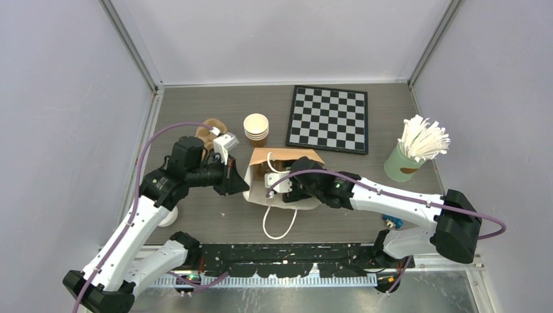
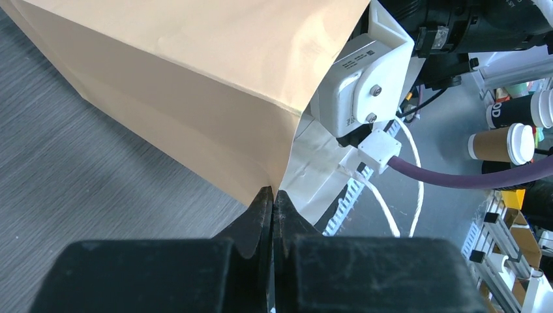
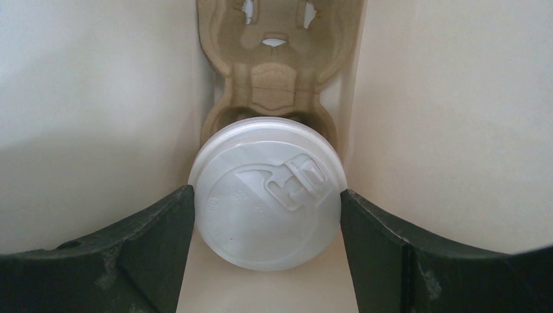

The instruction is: Pack the takeout coffee

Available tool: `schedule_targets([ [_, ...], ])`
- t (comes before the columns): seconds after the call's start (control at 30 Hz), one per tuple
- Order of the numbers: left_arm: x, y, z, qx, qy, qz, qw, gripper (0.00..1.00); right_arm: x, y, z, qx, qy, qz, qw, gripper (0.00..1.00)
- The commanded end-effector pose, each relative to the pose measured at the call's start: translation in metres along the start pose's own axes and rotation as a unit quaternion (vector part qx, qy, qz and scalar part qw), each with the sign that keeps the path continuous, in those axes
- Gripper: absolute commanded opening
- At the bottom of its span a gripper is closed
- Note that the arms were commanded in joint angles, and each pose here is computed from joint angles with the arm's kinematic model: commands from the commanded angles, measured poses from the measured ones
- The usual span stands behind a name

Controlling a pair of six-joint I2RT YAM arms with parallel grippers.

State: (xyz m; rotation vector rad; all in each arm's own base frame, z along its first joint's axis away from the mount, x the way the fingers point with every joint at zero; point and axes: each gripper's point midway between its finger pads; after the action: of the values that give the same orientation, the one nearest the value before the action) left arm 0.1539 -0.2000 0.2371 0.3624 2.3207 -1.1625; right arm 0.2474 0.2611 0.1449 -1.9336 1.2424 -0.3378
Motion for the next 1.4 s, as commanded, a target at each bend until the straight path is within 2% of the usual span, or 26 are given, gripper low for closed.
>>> schedule_targets([
  [0.0, -0.002, -0.01, -0.001, 0.024, -0.006, 0.008, 1.0, 0.0, 0.005, 0.001, 0.008, 0.003, 0.009, 0.006, 1.0, 0.76],
  [0.37, -0.004, -0.008, -0.001, 0.017, -0.008, 0.011, 1.0, 0.0, 0.01, 0.0, 0.005, -0.015, 0.023, 0.014, 1.0, 0.82],
  [0.8, -0.006, -0.008, -0.001, 0.016, -0.008, 0.007, 1.0, 0.0, 0.02, 0.005, 0.006, -0.016, 0.042, 0.028, 0.999, 0.81],
  [1.07, -0.008, -0.008, 0.0, 0.013, -0.009, 0.009, 1.0, 0.0, 0.013, -0.007, -0.004, -0.017, 0.03, 0.029, 0.999, 0.87],
  [1.37, -0.007, -0.007, 0.0, 0.011, -0.007, 0.005, 1.0, 0.0, 0.003, -0.014, -0.011, -0.027, 0.007, 0.017, 0.999, 0.89],
])
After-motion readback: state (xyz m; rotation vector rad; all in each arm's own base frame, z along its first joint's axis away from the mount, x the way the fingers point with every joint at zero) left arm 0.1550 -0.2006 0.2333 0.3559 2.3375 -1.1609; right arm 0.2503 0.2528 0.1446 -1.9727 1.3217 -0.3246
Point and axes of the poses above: each gripper's point midway between its finger pads, its own z axis out along the fingers, its own y axis along the line the jaws close on, x = y × z, and after that the axes turned 15 degrees about -z, right-handed
